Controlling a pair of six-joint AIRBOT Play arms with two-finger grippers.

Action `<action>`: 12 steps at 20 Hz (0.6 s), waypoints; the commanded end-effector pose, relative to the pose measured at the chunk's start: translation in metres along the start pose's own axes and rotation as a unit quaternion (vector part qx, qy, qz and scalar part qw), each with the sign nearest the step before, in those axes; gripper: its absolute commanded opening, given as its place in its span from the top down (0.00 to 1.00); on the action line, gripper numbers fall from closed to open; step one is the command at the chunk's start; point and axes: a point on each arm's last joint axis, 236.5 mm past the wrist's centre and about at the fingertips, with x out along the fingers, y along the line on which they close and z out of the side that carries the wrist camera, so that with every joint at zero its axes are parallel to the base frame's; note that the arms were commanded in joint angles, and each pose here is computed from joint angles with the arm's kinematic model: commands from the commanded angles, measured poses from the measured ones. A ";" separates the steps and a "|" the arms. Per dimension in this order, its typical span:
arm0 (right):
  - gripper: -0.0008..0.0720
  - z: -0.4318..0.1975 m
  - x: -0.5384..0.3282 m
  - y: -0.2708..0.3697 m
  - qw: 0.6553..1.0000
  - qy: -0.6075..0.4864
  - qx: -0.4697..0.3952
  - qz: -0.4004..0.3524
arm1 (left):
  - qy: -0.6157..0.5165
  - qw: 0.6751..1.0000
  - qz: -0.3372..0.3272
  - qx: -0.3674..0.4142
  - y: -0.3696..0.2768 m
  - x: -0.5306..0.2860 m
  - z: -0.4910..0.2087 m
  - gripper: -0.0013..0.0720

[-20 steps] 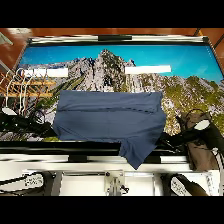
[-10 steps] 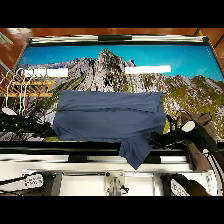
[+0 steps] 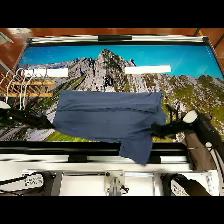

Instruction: Fold the shirts.

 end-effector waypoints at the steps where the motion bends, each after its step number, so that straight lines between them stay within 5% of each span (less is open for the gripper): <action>1: 0.91 0.065 -0.049 0.022 0.995 -0.092 -0.022 -0.007 | -0.068 0.997 0.019 0.026 -0.012 -0.037 0.050 0.93; 12: 0.91 0.230 -0.055 0.042 0.985 -0.171 -0.020 0.002 | -0.122 0.992 0.019 0.017 -0.038 -0.040 0.200 0.93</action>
